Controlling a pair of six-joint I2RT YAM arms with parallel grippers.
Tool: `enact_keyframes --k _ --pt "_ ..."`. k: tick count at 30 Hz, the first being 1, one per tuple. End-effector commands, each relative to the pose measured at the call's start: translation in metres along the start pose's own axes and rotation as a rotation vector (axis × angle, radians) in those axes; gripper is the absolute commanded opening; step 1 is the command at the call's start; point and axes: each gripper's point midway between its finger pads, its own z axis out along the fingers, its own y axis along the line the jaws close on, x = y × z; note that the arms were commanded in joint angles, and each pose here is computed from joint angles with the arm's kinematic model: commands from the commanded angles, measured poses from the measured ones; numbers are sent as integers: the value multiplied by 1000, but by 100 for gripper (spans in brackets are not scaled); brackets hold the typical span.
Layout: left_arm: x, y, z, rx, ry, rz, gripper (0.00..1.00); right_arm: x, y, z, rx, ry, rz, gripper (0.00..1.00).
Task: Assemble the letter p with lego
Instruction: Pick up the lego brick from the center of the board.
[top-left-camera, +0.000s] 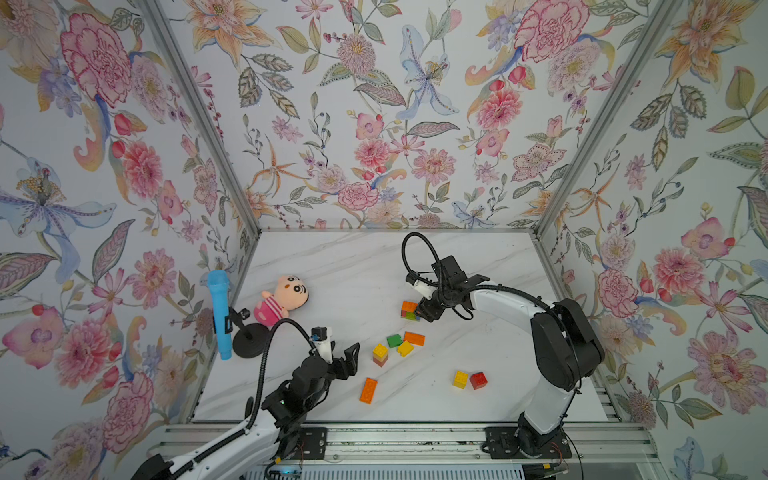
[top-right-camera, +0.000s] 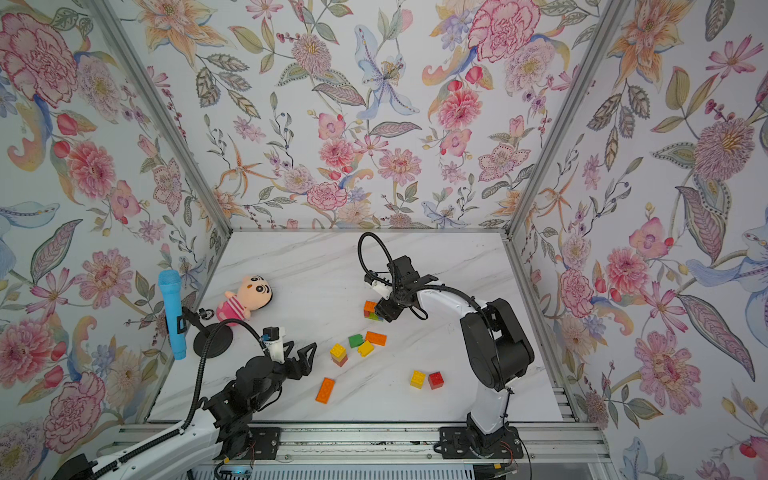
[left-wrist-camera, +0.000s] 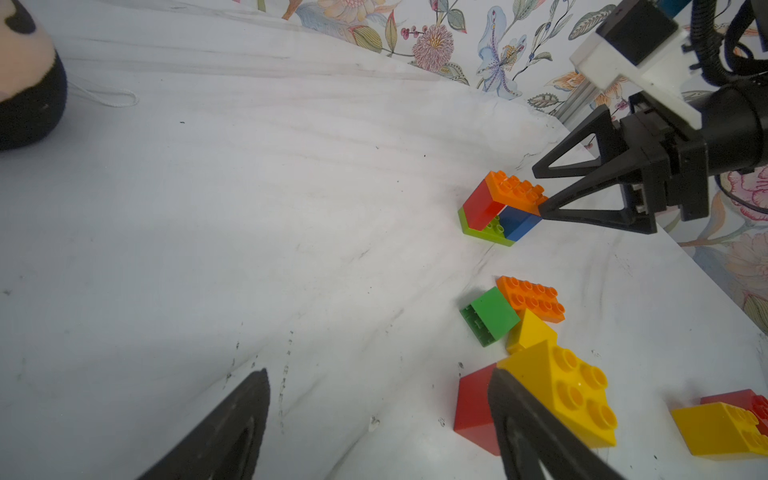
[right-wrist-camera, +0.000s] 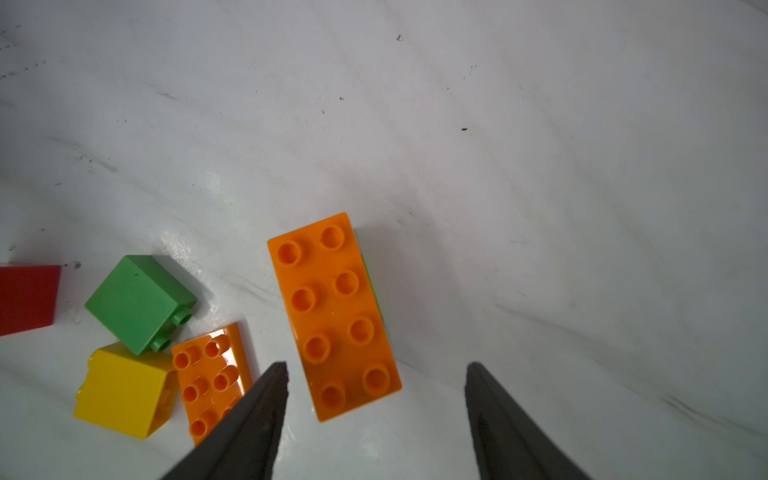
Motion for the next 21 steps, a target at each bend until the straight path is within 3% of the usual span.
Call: enact_keyframes --k 1,14,21 --pt "4 5 0 -15 11 21 86 2 6 3 -68 21 -45 66" --pt "8 8 0 -26 21 17 86 -1 13 15 -106 38 -70 29" --pt "9 8 -1 -23 17 7 86 -11 17 6 -99 12 -66 19"
